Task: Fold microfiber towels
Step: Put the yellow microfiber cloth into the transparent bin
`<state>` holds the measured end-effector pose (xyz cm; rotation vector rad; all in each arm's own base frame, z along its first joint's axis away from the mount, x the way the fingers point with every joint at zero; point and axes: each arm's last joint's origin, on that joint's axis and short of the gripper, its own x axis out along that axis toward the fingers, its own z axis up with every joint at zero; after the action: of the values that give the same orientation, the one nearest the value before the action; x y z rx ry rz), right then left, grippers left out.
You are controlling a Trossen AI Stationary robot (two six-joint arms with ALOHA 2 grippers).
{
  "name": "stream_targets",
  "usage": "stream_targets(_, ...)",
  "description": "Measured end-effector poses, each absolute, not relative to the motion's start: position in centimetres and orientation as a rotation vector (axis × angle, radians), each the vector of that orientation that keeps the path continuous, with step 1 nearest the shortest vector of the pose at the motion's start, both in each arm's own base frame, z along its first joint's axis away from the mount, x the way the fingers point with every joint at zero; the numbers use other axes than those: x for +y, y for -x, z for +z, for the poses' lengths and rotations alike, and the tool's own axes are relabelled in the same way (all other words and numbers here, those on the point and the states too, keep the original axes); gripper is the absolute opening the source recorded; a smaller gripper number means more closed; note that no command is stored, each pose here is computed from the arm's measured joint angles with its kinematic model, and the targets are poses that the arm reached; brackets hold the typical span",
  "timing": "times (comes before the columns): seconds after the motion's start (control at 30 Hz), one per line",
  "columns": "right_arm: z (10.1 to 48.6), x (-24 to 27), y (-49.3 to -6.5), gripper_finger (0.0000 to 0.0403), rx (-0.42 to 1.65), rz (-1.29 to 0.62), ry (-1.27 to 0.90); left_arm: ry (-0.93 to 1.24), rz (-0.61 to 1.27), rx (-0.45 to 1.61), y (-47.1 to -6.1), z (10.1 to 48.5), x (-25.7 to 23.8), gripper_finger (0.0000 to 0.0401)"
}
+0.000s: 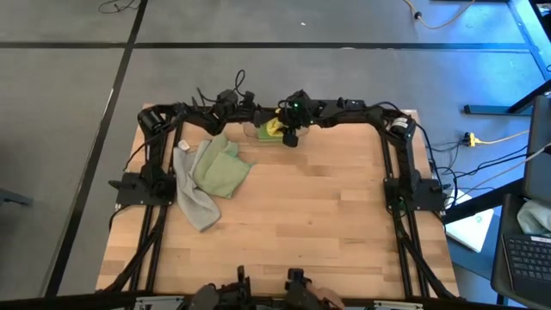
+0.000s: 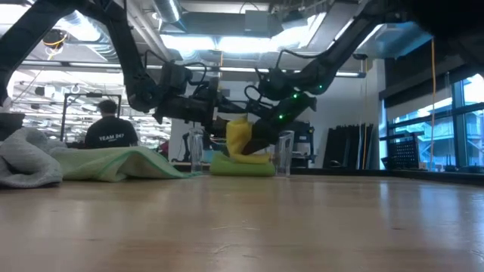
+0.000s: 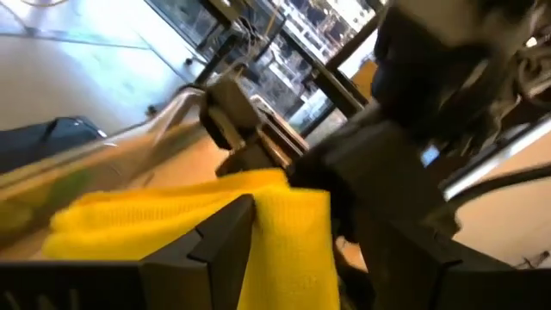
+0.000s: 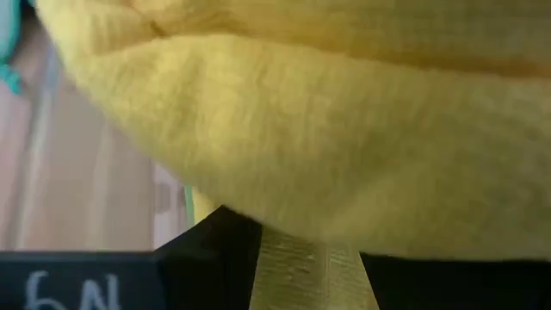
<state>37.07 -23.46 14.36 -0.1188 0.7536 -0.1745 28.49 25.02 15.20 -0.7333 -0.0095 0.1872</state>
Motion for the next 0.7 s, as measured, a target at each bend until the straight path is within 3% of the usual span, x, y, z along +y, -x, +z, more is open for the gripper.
stream_targets(0.27, 13.7, -23.6, -37.0, 0.0177, 0.763, -0.164, 0.113, 0.676, 0.162, -0.152, -27.5, 16.8, 26.0, 0.0197)
stream_targets(0.5, 13.7, -23.6, -37.0, 0.0177, 0.766, -0.166, 0.113, 0.528, -0.051, -0.365, -27.0, 20.0, 25.0, 0.0197)
stream_targets(0.7, 15.6, -23.6, -36.6, 0.0177, 0.764, -0.221, 0.147, 0.493, -0.146, -0.356, -26.8, 22.0, 24.1, 0.0197)
